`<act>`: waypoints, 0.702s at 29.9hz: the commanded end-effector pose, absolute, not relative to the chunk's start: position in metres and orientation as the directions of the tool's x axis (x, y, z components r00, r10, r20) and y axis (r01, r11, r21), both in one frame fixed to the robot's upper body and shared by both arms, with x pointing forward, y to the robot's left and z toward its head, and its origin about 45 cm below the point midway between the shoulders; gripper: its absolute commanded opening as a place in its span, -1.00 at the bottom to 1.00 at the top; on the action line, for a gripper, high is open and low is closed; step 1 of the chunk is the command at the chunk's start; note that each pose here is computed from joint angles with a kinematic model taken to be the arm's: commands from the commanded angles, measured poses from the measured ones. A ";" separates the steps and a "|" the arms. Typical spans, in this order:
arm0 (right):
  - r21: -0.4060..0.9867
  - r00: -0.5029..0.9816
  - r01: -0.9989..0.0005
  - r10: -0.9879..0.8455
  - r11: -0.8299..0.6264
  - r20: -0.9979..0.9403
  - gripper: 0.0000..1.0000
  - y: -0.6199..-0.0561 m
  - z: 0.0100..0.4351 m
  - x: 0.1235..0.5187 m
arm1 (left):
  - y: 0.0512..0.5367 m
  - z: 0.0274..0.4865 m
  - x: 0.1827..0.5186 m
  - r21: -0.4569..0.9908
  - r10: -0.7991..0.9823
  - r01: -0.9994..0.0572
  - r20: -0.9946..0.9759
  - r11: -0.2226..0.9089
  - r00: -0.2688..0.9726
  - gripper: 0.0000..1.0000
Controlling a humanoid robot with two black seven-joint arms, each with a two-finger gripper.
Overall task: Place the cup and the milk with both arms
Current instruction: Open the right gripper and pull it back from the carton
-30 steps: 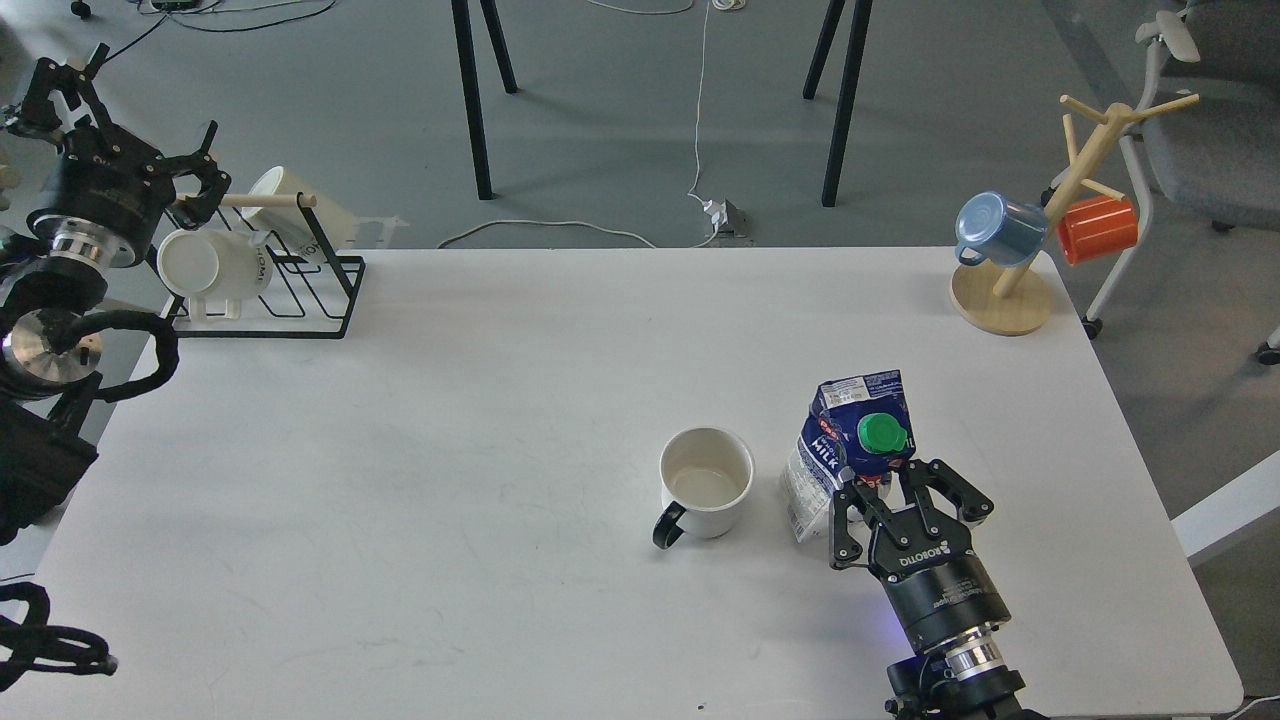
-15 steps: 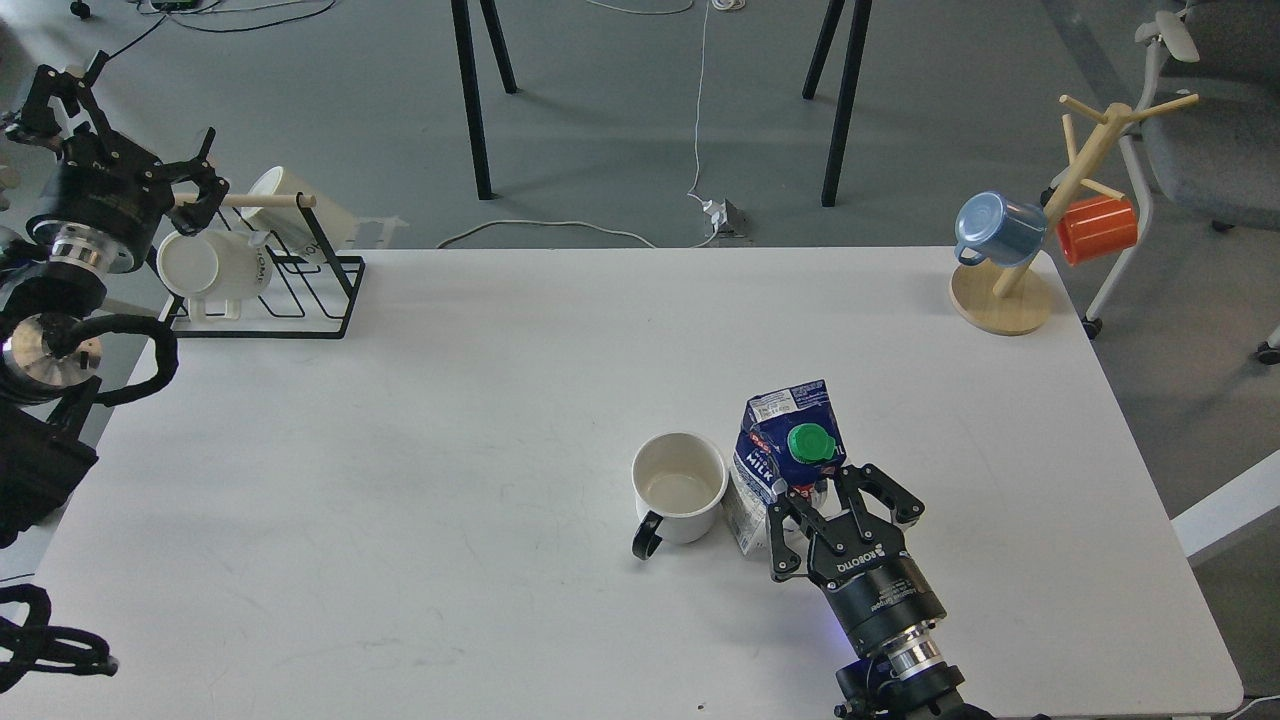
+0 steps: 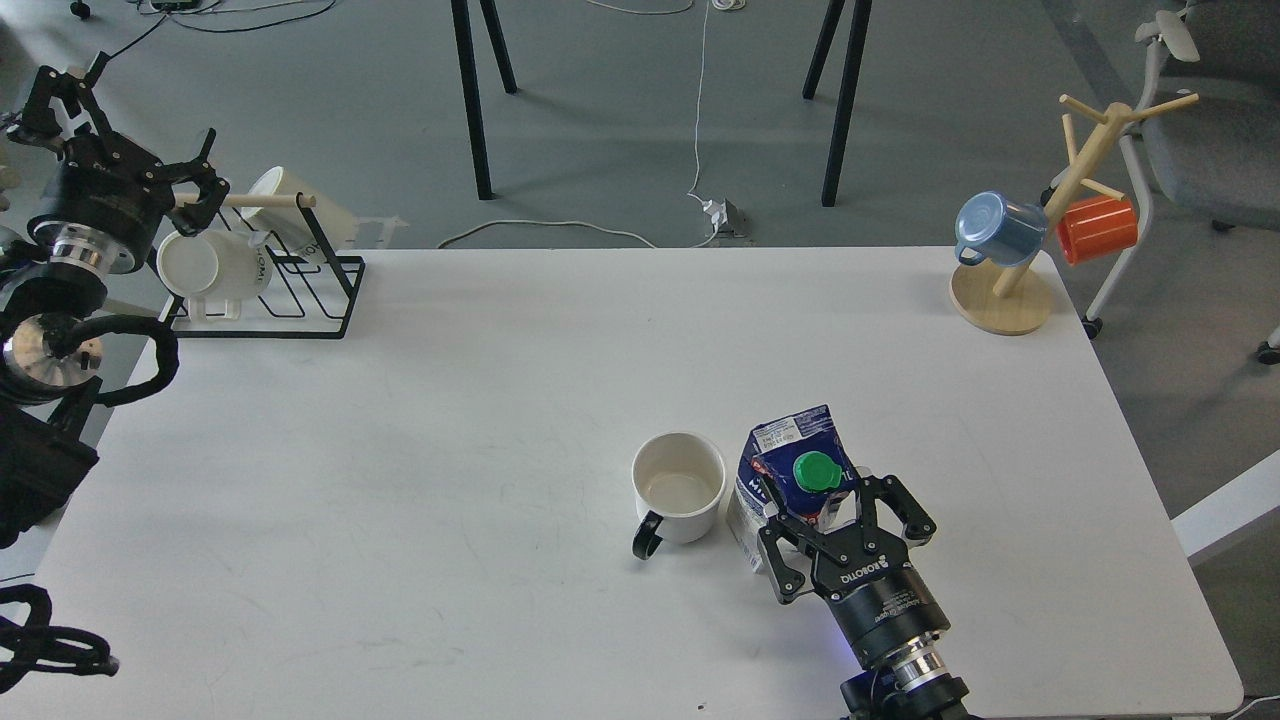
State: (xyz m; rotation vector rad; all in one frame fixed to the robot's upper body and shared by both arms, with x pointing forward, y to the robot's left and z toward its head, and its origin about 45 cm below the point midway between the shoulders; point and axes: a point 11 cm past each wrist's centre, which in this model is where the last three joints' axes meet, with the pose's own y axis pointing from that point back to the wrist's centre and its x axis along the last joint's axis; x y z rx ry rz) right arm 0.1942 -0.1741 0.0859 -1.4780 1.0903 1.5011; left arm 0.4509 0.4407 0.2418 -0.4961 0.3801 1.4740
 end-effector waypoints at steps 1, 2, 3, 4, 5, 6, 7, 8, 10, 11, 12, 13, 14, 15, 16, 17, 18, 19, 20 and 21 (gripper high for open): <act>0.083 -0.062 -0.933 -0.070 -0.349 -0.996 0.68 -0.182 0.083 0.190 | 0.441 0.242 0.451 -0.085 0.845 -0.996 -0.531 0.028 0.069 0.99; 0.087 -0.064 -0.933 -0.076 -0.350 -0.995 0.69 -0.184 0.082 0.189 | 0.440 0.242 0.451 -0.085 0.845 -0.996 -0.531 0.029 0.070 0.99; 0.097 -0.073 -0.933 -0.083 -0.346 -0.994 0.74 -0.187 0.080 0.186 | 0.441 0.242 0.451 -0.085 0.844 -0.996 -0.532 0.027 0.068 0.99; 0.106 -0.081 -0.935 -0.086 -0.339 -0.993 0.79 -0.190 0.078 0.183 | 0.441 0.242 0.451 -0.085 0.845 -0.996 -0.531 0.028 0.069 0.99; 0.115 -0.091 -0.936 -0.086 -0.333 -0.992 0.85 -0.192 0.076 0.180 | 0.441 0.241 0.450 -0.083 0.845 -0.996 -0.531 0.027 0.068 0.99; 0.120 -0.097 -0.936 -0.086 -0.331 -0.992 0.86 -0.193 0.076 0.177 | 0.441 0.242 0.451 -0.085 0.844 -0.996 -0.532 0.027 0.068 0.99; 0.124 -0.101 -0.936 -0.085 -0.330 -0.991 0.87 -0.193 0.076 0.174 | 0.441 0.242 0.451 -0.085 0.845 -0.996 -0.531 0.028 0.069 0.99; 0.128 -0.106 -0.935 -0.086 -0.330 -0.991 0.87 -0.195 0.076 0.170 | 0.441 0.242 0.451 -0.085 0.844 -0.996 -0.532 0.027 0.068 0.99; 0.139 -0.114 -0.933 -0.095 -0.333 -0.989 0.88 -0.199 0.076 0.163 | 0.441 0.242 0.451 -0.085 0.844 -0.996 -0.532 0.027 0.068 0.99; 0.143 -0.117 -0.932 -0.097 -0.333 -0.988 0.90 -0.201 0.077 0.159 | 0.441 0.242 0.451 -0.086 0.844 -0.996 -0.532 0.028 0.070 0.99; 0.151 -0.125 -0.931 -0.100 -0.333 -0.987 0.91 -0.203 0.076 0.155 | 0.441 0.242 0.451 -0.085 0.844 -0.996 -0.532 0.027 0.068 0.99; 0.160 -0.131 -0.929 -0.108 -0.334 -0.986 0.92 -0.205 0.075 0.152 | 0.441 0.242 0.451 -0.086 0.844 -0.996 -0.532 0.028 0.070 0.99; 0.168 -0.135 -0.927 -0.117 -0.336 -0.984 0.92 -0.208 0.073 0.150 | 0.440 0.242 0.451 -0.086 0.844 -0.996 -0.532 0.028 0.070 0.99; 0.173 -0.137 -0.926 -0.128 -0.336 -0.982 0.92 -0.211 0.073 0.150 | 0.441 0.242 0.451 -0.085 0.844 -0.996 -0.532 0.027 0.068 0.99; 0.182 -0.141 -0.923 -0.143 -0.338 -0.980 0.92 -0.216 0.072 0.148 | 0.441 0.241 0.450 -0.085 0.844 -0.996 -0.532 0.026 0.067 0.99; 0.189 -0.143 -0.922 -0.155 -0.339 -0.978 0.92 -0.220 0.071 0.146 | 0.441 0.241 0.450 -0.085 0.844 -0.996 -0.532 0.026 0.067 0.99; 0.199 -0.148 -0.919 -0.169 -0.341 -0.974 0.93 -0.225 0.071 0.143 | 0.440 0.241 0.451 -0.085 0.843 -0.996 -0.533 0.027 0.068 0.99; 0.204 -0.147 -0.918 -0.186 -0.339 -0.971 0.93 -0.231 0.071 0.142 | 0.440 0.241 0.451 -0.085 0.843 -0.996 -0.533 0.027 0.068 0.99; 0.200 -0.138 -0.920 -0.199 -0.336 -0.970 0.93 -0.238 0.075 0.143 | 0.440 0.241 0.451 -0.085 0.843 -0.996 -0.533 0.027 0.068 0.99; 0.187 -0.120 -0.926 -0.211 -0.329 -0.970 0.93 -0.246 0.083 0.145 | 0.441 0.240 0.450 -0.083 0.843 -0.996 -0.533 0.026 0.067 0.99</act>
